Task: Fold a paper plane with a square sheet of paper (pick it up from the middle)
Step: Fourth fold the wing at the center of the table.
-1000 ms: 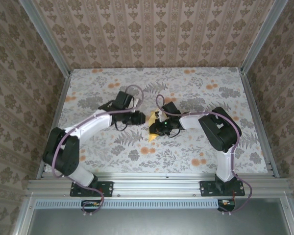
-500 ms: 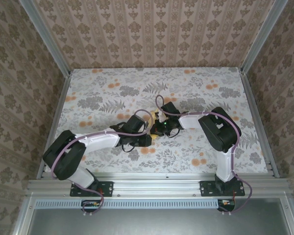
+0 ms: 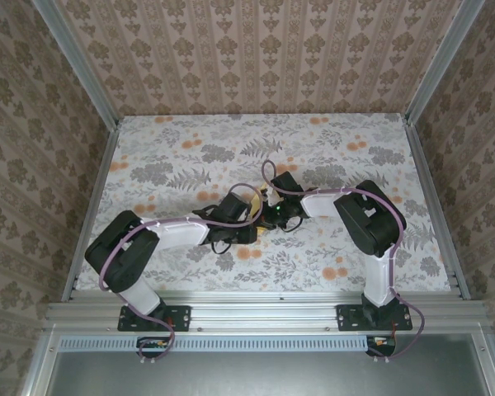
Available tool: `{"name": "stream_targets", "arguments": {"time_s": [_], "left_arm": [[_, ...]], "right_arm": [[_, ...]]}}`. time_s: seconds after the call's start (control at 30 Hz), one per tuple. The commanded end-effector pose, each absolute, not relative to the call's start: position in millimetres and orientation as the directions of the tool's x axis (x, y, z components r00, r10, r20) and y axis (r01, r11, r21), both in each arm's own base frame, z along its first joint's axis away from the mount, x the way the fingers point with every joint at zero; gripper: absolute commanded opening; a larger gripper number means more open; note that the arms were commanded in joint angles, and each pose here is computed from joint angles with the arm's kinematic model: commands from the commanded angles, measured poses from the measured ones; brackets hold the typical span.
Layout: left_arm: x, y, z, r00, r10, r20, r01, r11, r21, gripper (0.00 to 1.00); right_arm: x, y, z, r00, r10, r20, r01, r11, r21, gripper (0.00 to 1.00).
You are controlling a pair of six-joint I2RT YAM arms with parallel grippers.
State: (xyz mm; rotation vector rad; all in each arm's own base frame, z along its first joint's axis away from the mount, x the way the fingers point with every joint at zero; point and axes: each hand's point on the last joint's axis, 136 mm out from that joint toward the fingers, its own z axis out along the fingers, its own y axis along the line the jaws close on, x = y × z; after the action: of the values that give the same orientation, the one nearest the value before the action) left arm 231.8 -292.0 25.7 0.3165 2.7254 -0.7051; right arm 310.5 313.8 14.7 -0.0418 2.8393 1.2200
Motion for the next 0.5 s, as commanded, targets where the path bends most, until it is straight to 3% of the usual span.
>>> {"name": "stream_targets", "arguments": {"time_s": [0.0, 0.47], "left_arm": [[247, -296, 32, -0.921, 0.097, -0.378, 0.271, 0.855, -0.443, 0.27], [244, -285, 12, -0.933, 0.149, -0.326, 0.274, 0.884, -0.379, 0.18]], "right_arm": [[290, 305, -6, -1.000, -0.007, 0.029, 0.015, 0.737, 0.676, 0.00], [289, 305, -4, -1.000, -0.008, 0.024, 0.010, 0.731, 0.683, 0.00]]}}
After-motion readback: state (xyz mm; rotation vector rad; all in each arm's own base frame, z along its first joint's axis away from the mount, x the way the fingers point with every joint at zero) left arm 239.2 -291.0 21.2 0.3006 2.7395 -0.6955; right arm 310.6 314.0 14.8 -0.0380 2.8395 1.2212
